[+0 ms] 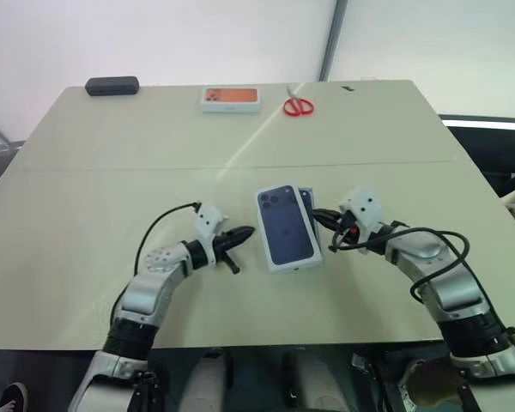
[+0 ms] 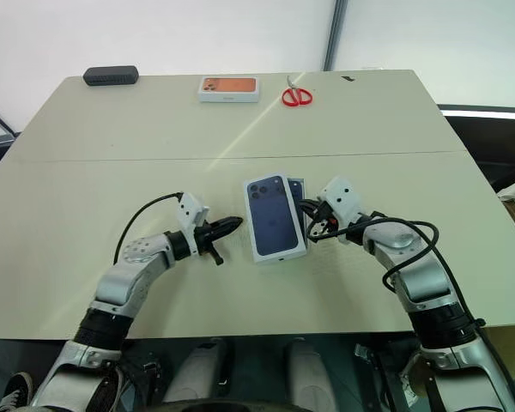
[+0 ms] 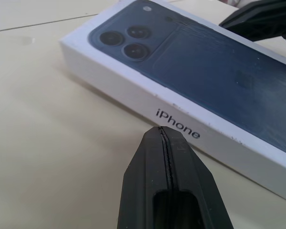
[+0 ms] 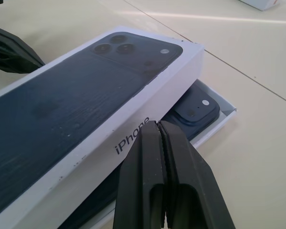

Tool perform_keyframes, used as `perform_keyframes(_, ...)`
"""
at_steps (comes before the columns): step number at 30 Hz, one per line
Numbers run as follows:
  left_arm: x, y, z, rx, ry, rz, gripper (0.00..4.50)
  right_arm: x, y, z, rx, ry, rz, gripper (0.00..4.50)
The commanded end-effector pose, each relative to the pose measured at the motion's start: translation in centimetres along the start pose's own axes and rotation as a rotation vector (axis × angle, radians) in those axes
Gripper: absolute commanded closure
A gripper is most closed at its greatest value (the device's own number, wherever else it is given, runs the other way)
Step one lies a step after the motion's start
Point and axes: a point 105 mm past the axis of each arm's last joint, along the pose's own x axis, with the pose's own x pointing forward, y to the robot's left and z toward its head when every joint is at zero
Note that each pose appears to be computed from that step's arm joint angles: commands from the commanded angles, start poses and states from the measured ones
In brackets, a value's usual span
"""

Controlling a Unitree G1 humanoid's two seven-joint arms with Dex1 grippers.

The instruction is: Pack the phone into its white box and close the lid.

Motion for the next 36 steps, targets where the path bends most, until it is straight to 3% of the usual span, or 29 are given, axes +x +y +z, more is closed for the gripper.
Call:
perform_keyframes(1, 0.4, 0.2, 2.1, 0.031, -0.069, 0.006, 4.5, -0.1, -0.1, 1.0, -0.027, -0.04, 0.001, 4.44)
perform_keyframes(9, 1.4, -0.3, 3.9, 0.044, -0.114, -0.009, 4.5, 0.1, 0.5, 0.8, -0.036, -0.033, 0.019, 4.44)
perform_keyframes(36, 3.8, -1.1, 3.8, -0.005, -0.098, -0.07, 4.5, -0.6, -1.9, -0.9, -0.073, 0.034, -0.097, 4.44)
